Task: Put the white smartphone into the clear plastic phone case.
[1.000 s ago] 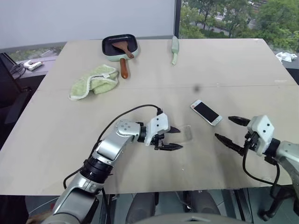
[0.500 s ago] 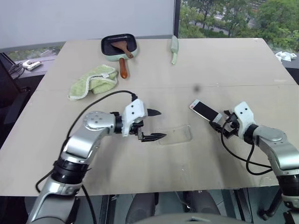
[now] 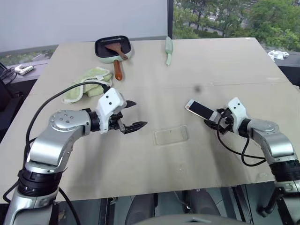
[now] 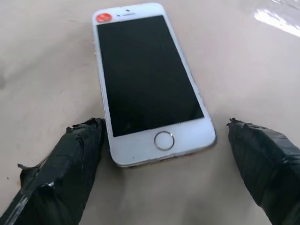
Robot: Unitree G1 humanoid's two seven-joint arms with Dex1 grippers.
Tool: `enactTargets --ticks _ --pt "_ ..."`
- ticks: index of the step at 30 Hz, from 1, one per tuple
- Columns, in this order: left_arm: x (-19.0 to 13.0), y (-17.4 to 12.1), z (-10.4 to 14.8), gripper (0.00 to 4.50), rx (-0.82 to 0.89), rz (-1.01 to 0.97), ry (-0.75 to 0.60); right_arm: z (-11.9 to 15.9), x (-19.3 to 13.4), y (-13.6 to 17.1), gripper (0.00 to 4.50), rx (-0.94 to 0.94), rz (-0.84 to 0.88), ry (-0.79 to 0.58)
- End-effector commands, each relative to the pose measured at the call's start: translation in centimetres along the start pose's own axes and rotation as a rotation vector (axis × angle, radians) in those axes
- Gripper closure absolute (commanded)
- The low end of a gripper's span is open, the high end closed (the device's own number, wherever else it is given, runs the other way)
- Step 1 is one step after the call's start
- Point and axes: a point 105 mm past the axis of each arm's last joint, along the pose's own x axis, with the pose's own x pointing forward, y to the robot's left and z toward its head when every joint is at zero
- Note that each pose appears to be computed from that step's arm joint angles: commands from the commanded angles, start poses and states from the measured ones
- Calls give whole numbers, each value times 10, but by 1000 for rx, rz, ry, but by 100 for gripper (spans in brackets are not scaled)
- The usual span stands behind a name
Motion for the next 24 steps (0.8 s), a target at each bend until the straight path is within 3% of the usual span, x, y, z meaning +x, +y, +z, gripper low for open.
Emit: enactTargets --ticks 1,15,20,24 --pt "-2 1 11 2 34 15 -19 6 8 5 0 -29 89 -26" --pt "7 -7 13 2 30 -17 -41 10 23 12 0 -10 231 -41" --pt "9 -8 12 0 31 -15 -40 6 23 17 152 -34 261 -20" --pt "9 -6 9 0 34 -9 -32 3 20 15 154 -43 256 -7"
